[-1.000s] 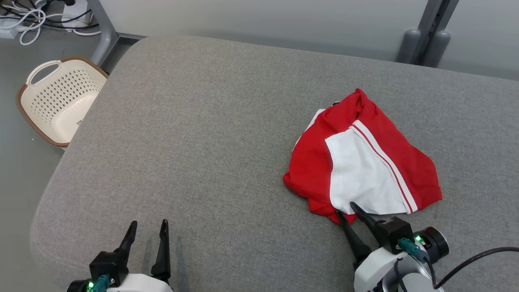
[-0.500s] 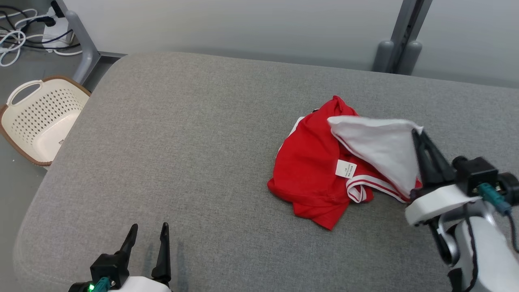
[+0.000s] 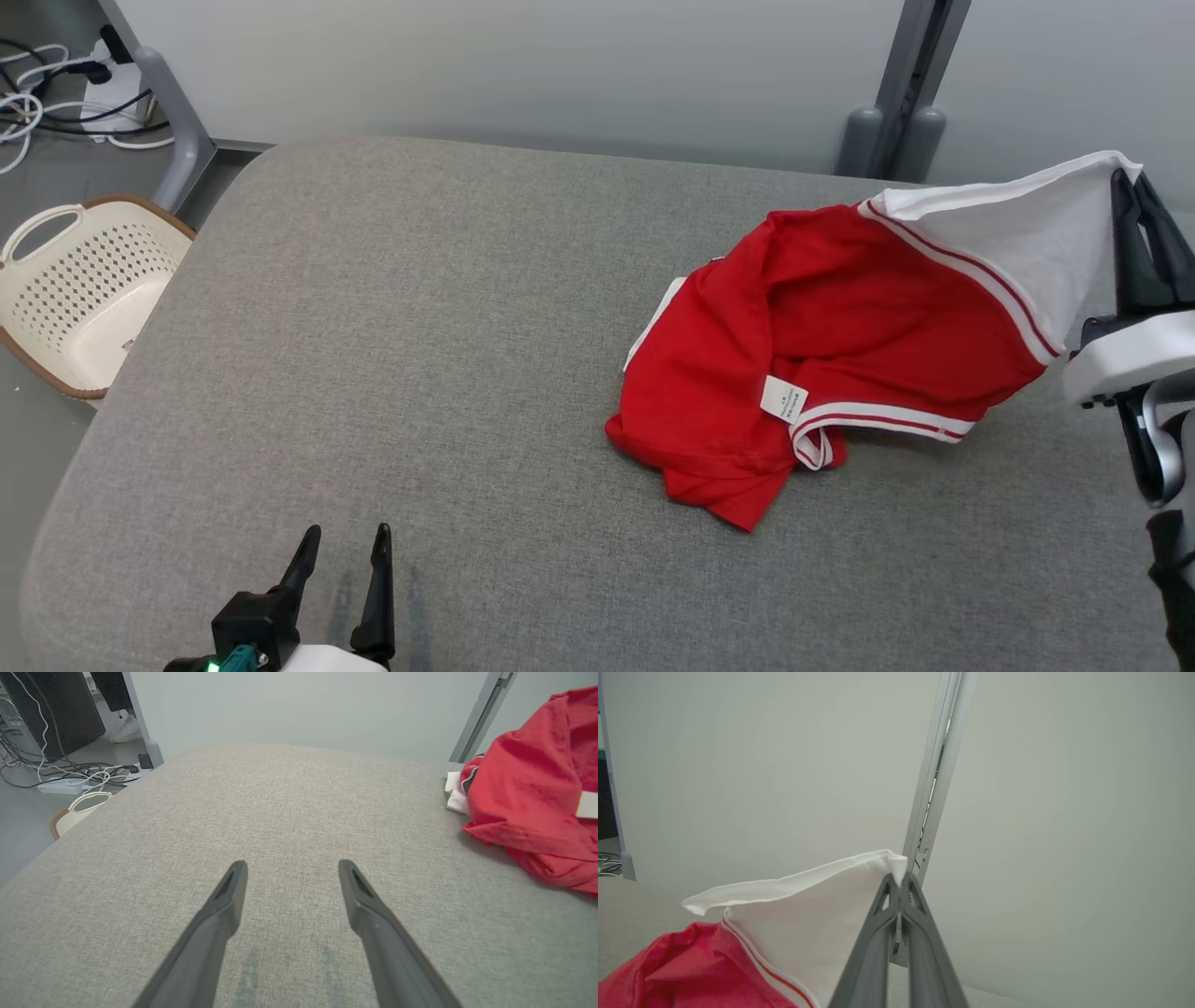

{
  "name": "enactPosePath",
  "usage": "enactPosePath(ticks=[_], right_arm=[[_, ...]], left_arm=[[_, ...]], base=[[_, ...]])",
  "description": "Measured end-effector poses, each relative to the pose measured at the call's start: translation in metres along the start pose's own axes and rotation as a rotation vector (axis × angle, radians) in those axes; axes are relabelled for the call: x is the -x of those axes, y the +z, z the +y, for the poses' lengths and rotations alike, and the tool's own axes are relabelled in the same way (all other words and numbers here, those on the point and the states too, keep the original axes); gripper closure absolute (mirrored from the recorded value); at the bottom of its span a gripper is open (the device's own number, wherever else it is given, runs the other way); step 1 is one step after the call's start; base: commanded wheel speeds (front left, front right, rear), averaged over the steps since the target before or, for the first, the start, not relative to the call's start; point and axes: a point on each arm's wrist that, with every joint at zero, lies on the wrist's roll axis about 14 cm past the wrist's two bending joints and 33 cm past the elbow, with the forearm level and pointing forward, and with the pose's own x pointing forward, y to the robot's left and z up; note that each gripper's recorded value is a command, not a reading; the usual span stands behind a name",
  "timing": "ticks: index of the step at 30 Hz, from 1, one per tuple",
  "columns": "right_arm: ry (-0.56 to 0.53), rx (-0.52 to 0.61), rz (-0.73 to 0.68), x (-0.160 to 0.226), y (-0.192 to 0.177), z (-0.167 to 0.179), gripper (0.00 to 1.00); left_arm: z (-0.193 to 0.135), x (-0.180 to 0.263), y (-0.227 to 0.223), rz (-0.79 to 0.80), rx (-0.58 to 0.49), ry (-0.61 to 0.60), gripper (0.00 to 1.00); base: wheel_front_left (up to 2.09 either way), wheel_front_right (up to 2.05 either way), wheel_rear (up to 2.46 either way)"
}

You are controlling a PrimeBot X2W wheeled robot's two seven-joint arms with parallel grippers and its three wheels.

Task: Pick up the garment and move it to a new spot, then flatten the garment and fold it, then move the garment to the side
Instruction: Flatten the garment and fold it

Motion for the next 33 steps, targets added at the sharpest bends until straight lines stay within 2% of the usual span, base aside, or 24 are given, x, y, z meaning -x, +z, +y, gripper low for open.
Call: enactPosePath(ticks=[14,15,16,17,18,24,33], right_arm=[[-0.012,0.138,0.124,-0.066,-0.049,-0.029,1.00],[-0.013,0.139,0.131,-0.072,-0.054,-0.029,0.89],[-0.014,0.140,0.142,-0.077,-0.060,-0.029,0.60],[-0.015,0.142,0.154,-0.082,-0.067,-0.029,0.25],[-0.013,0.145,0.163,-0.087,-0.072,-0.028,0.00],[0.013,0.138,0.165,-0.112,-0.088,-0.009,0.00],[0.046,0.108,0.124,-0.101,-0.074,0.006,0.00]], left_arm=[[0.005,-0.007,-0.013,0.059,-0.025,0.019,0.00],[0.006,-0.009,-0.014,0.064,-0.025,0.025,0.00],[0.007,-0.010,-0.014,0.069,-0.025,0.028,0.00],[0.007,-0.011,-0.015,0.073,-0.023,0.032,0.00],[0.008,-0.012,-0.016,0.078,-0.025,0.039,0.00],[0.013,-0.016,-0.022,0.104,-0.030,0.072,0.00],[-0.003,-0.028,-0.019,0.091,-0.026,0.022,0.00]], base=[[0.00,0.00,0.00],[0.00,0.00,0.00],[0.00,0.00,0.00],[0.00,0.00,0.00],[0.00,0.00,0.00],[0.00,0.00,0.00],[0.00,0.00,0.00]])
